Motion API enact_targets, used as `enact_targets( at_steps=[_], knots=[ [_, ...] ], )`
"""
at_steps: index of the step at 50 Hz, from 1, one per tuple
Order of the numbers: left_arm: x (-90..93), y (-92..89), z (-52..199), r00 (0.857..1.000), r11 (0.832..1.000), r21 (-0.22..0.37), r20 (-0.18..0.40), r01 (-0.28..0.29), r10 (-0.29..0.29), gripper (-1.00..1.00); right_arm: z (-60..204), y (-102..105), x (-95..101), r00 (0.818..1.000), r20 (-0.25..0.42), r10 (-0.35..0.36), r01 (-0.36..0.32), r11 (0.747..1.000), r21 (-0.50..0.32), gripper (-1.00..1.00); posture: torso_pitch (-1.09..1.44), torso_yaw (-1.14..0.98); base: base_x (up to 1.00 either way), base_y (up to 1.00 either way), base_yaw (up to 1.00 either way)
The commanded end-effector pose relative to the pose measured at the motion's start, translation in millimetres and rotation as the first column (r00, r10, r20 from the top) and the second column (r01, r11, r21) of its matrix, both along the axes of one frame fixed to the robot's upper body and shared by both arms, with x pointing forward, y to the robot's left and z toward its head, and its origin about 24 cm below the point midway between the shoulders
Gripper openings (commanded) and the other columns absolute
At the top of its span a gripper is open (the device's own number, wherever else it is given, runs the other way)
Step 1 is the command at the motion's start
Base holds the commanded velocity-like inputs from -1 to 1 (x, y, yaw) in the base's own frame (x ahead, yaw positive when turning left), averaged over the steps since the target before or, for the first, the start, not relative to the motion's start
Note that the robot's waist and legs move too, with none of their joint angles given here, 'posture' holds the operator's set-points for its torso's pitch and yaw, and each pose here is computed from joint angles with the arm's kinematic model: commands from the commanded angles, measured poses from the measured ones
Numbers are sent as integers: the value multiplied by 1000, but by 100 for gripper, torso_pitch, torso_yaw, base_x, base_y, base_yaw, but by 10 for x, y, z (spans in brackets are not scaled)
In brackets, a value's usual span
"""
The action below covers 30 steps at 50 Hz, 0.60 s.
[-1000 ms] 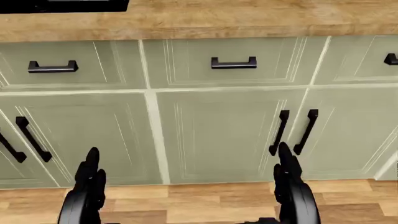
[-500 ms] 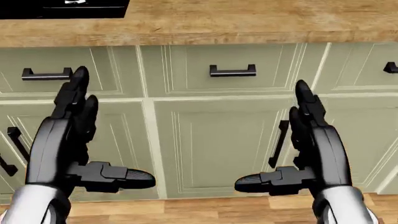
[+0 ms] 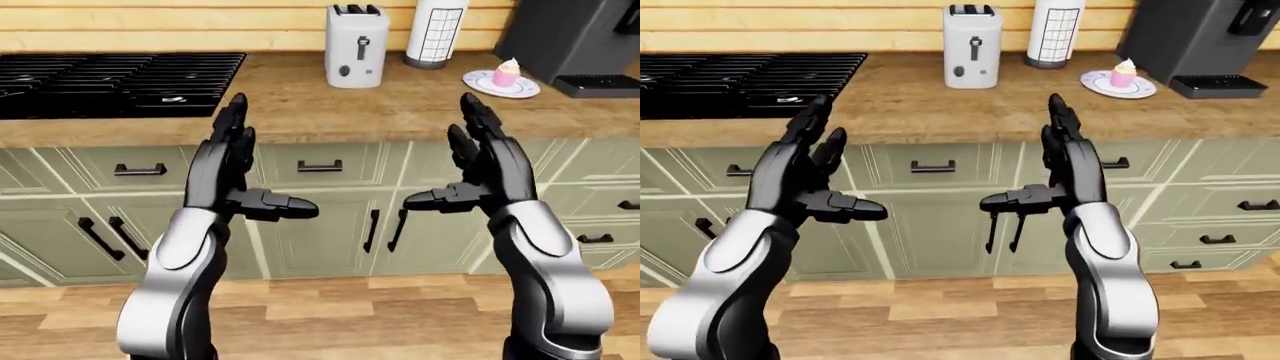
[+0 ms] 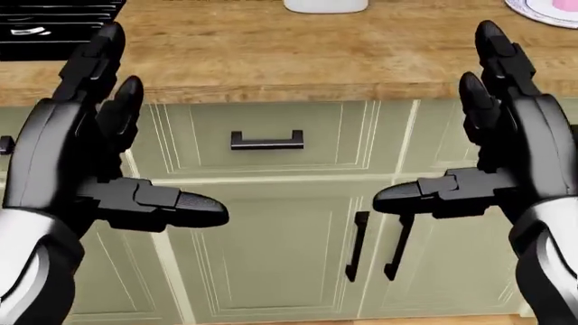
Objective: Move the dessert items from the plate to the tray.
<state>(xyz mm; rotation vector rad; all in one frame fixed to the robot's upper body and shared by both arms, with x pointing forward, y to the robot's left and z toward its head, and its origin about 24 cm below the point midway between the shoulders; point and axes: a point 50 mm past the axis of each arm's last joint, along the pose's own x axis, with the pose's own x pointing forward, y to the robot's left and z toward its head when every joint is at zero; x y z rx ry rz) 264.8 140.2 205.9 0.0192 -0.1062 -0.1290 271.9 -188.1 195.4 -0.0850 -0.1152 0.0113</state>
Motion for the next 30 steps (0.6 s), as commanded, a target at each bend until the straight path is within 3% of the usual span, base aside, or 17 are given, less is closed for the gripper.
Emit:
enact_targets(
  at_steps=[1, 11, 30],
  knots=[
    [-30, -3, 108, 999, 1000, -1, 49, 1, -1, 100, 133, 9, -33, 998, 53, 13, -13, 1000, -8, 100, 0, 0, 46, -48, 0],
    [-81, -37, 263, 998, 1000, 7, 68, 6, -6, 100, 283, -90, -119, 997, 80, 2, -2, 1000, -11, 100, 0, 0, 40, -77, 0],
    [-81, -61, 227, 998, 1000, 9, 68, 14, -15, 100, 354, -187, -171, 995, 98, -18, 19, 1000, -8, 100, 0, 0, 34, -96, 0]
  ],
)
